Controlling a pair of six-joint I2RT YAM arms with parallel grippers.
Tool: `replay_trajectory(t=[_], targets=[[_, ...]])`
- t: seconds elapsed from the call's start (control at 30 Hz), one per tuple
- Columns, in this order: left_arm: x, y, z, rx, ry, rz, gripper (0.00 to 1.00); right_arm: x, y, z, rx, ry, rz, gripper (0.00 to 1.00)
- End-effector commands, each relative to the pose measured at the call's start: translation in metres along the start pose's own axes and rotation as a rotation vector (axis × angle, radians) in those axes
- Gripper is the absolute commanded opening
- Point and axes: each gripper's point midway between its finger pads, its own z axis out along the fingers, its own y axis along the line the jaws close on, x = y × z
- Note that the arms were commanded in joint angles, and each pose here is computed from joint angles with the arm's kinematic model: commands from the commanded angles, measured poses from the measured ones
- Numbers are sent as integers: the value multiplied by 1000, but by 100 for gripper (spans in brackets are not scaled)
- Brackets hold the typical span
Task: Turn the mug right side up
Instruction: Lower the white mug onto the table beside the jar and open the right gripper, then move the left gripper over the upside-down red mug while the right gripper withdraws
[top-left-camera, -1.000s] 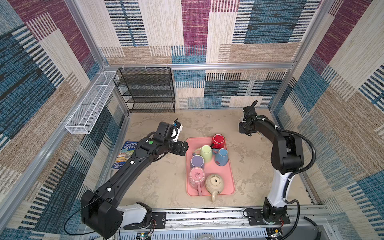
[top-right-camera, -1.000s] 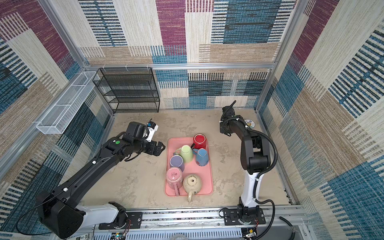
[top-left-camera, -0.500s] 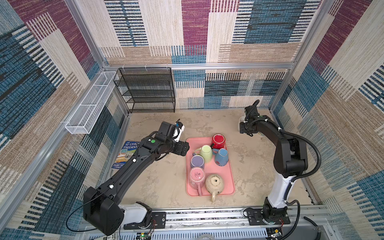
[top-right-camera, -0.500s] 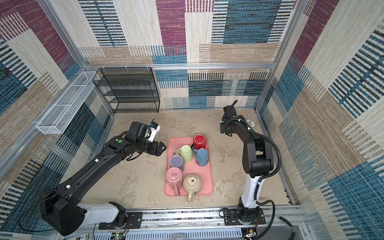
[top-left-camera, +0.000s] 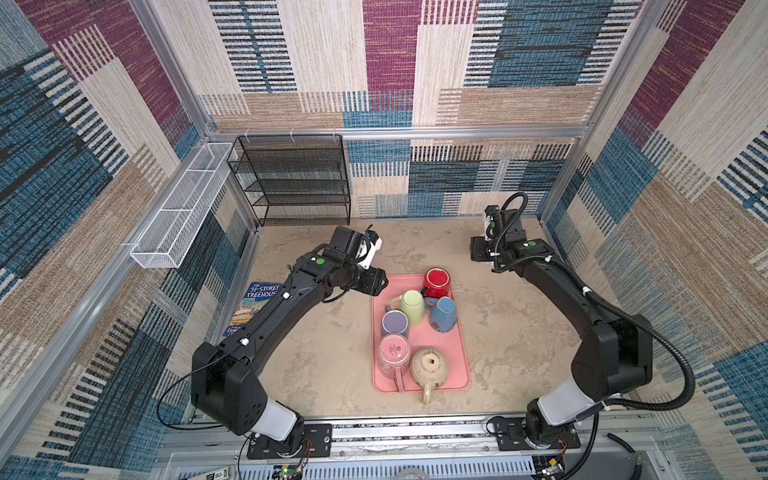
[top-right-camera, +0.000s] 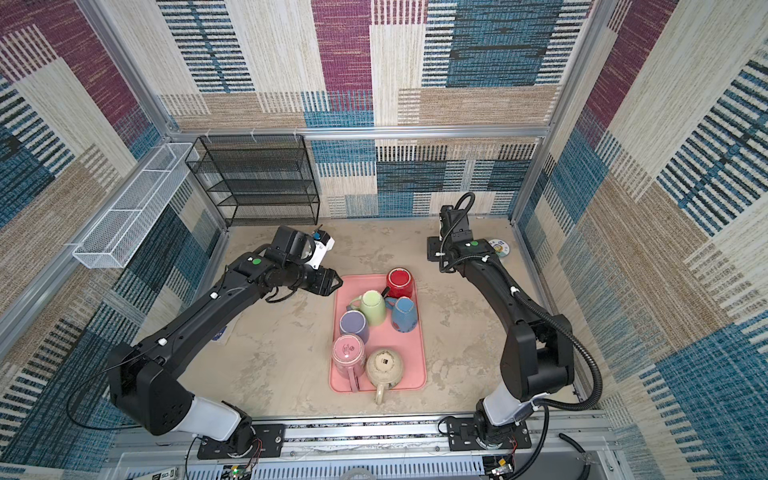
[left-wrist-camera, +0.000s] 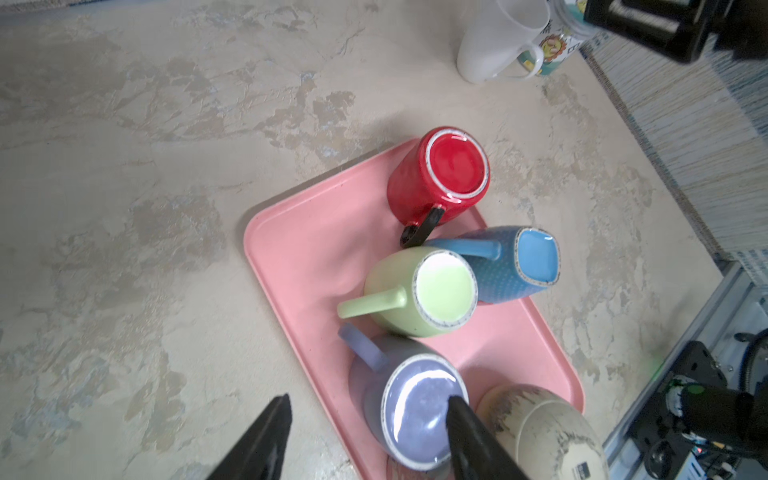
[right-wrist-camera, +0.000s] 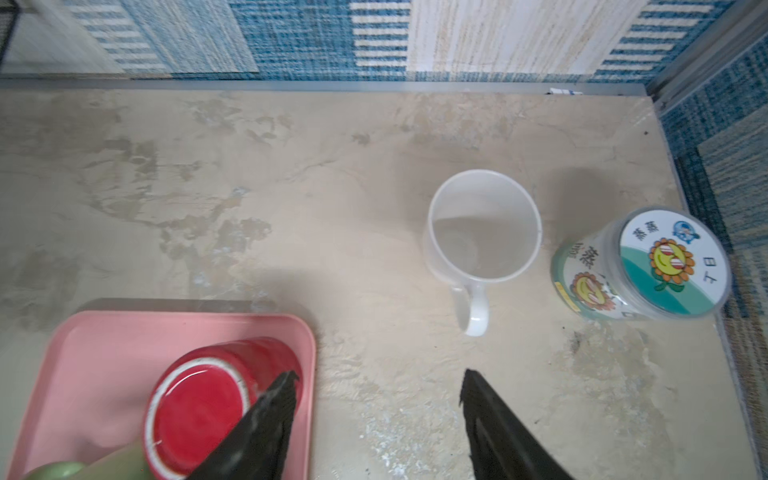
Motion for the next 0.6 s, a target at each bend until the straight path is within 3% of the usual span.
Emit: replay_trajectory(t=[0.0, 0.23, 0.43, 0.57], targets=[[-8, -10, 4, 19, 23, 62, 66, -14, 19, -16, -87, -84, 45, 66], [-20, -32, 27, -33, 74, 232, 65, 2, 35, -51, -258, -192, 165, 65], [-19, -45, 59, -52, 142, 319, 46, 27, 50, -70, -468, -204, 237, 65], [-16, -50, 80, -46, 183, 330, 44, 39, 39, -63, -488, -175, 278, 64]])
